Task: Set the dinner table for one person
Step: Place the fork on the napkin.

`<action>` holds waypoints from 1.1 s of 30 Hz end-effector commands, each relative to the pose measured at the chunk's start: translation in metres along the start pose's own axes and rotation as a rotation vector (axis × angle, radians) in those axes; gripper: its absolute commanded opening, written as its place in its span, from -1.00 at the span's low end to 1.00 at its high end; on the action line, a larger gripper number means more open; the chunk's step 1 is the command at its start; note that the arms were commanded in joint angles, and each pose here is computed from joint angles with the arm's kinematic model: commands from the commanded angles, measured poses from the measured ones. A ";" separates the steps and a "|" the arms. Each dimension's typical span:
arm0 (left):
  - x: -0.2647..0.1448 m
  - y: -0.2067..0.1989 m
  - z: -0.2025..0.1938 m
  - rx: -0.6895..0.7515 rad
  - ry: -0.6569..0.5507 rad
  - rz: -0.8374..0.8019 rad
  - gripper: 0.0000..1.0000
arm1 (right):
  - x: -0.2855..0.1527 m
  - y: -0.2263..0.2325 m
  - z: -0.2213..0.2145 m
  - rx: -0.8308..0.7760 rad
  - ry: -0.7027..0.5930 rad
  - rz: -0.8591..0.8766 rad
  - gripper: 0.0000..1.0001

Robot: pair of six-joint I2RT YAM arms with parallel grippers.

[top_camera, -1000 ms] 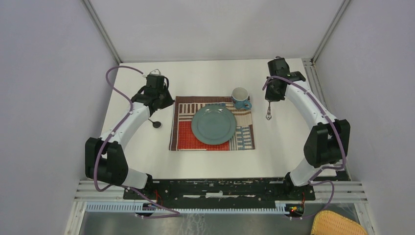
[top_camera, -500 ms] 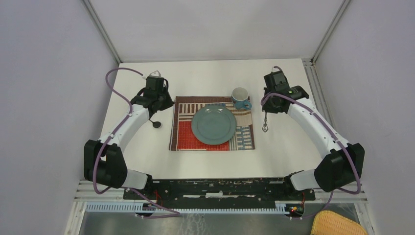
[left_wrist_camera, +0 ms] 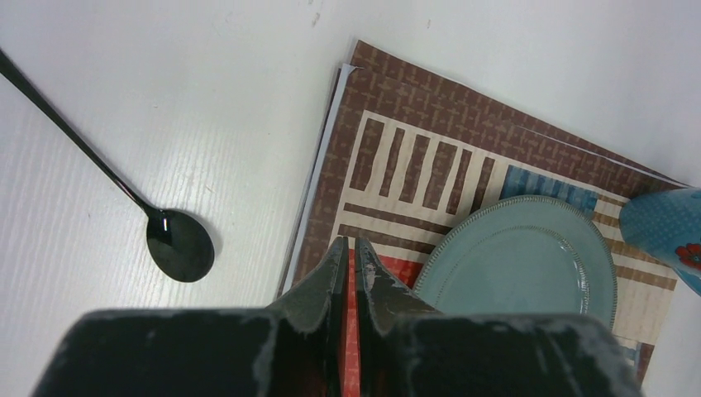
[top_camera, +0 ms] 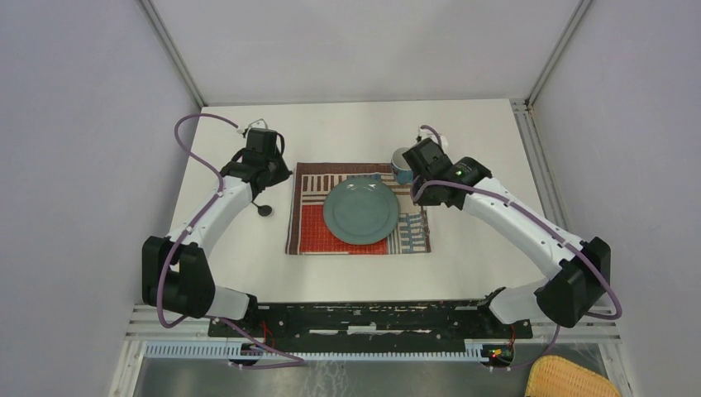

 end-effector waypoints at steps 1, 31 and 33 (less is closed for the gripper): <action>-0.010 -0.002 0.019 -0.049 -0.077 0.011 -0.74 | -0.018 0.026 0.017 0.008 -0.088 0.018 -1.00; -0.016 0.084 0.068 -0.291 -0.205 0.262 -0.75 | 0.012 0.219 -0.017 -0.285 -0.037 0.258 -1.00; -0.017 0.085 0.069 -0.292 -0.211 0.265 -0.75 | 0.015 0.226 -0.016 -0.291 -0.031 0.272 -1.00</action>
Point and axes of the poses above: each gripper's point midway between its finger pads, its own x axis out along the fingers, its own y axis along the line the jaws close on, z = x × y, the point moved 3 cm from there along -x, back along the fingers, and after that the axes turned 5 degrees about -x, right-handed, at the moved point
